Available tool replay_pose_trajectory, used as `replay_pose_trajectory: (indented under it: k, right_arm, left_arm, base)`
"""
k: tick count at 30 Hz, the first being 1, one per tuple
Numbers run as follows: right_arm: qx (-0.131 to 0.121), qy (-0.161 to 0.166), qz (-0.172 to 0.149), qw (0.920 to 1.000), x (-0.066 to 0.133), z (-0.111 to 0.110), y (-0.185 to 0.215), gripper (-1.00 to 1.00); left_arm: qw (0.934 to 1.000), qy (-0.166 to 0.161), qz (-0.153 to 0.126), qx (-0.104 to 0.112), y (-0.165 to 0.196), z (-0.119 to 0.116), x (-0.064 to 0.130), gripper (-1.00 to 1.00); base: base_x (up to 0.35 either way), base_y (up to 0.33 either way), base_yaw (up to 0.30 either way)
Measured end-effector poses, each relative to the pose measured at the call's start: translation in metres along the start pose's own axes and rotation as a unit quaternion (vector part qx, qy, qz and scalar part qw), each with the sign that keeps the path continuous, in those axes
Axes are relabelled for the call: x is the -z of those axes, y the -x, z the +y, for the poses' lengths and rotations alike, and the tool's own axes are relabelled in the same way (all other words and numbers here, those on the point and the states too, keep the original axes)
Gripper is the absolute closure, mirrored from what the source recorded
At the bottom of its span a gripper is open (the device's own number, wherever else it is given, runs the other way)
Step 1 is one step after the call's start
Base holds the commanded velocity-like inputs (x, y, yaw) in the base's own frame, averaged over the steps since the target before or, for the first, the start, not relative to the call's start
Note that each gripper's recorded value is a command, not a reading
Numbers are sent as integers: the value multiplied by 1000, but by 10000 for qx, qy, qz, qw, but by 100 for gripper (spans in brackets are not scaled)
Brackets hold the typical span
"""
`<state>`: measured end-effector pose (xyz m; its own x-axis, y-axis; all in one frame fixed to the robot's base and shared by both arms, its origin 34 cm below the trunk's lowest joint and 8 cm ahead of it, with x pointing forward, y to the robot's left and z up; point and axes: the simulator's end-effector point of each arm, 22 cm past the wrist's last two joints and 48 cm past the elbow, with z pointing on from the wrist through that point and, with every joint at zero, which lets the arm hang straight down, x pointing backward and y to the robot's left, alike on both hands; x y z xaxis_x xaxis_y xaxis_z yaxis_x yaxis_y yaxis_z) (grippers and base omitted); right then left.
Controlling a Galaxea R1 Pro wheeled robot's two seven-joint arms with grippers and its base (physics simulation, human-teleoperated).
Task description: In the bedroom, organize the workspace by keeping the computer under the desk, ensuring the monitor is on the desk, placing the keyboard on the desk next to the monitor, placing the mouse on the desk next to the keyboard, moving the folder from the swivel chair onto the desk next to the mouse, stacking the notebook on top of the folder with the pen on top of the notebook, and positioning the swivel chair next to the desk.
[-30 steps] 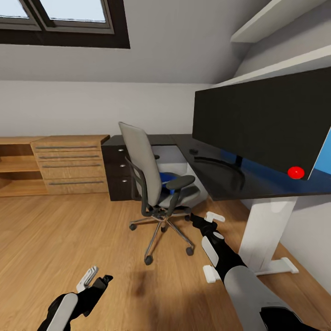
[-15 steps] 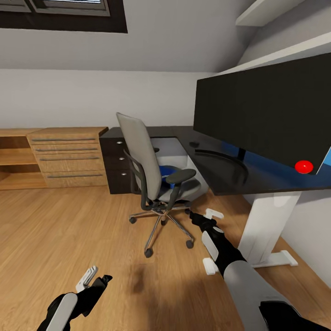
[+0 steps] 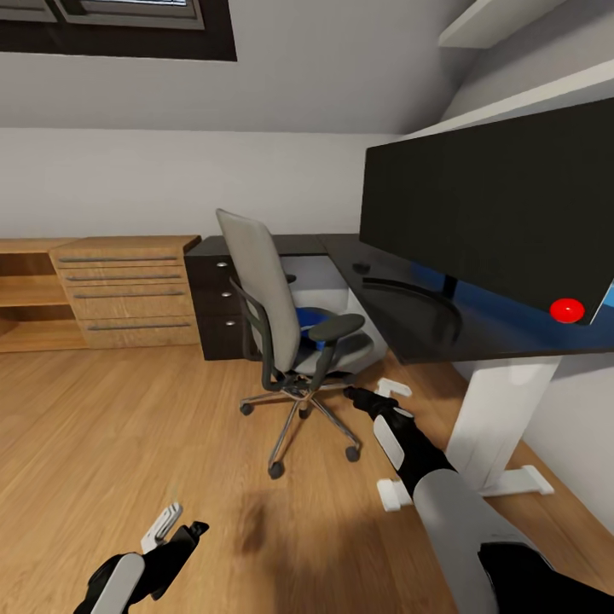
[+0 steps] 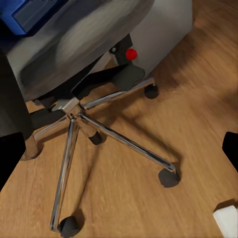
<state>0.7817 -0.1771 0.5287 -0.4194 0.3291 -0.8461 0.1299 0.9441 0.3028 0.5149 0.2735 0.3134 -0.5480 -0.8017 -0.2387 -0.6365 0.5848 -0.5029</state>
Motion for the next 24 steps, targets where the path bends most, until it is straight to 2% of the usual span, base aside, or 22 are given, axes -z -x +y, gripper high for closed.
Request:
replay_pose_trajectory:
  k: [5,12,24]
  right_arm:
    - [11,0,5,10000,0,-1,1,-100]
    - [12,-1,-4,10000,0,-1,2,-100]
    - [-9,-34,43,10000,-1,-5,-1,-100]
  left_arm:
    - [9998,104,7,-143,-3,7,-2,-100]
    - [9998,131,11,-174,-4,9,-2,-100]
    - [9997,169,54,-178,-8,13,-4,-100]
  base:
    - [213,157,0]
    - [198,127,0]
    - [16,9,0]
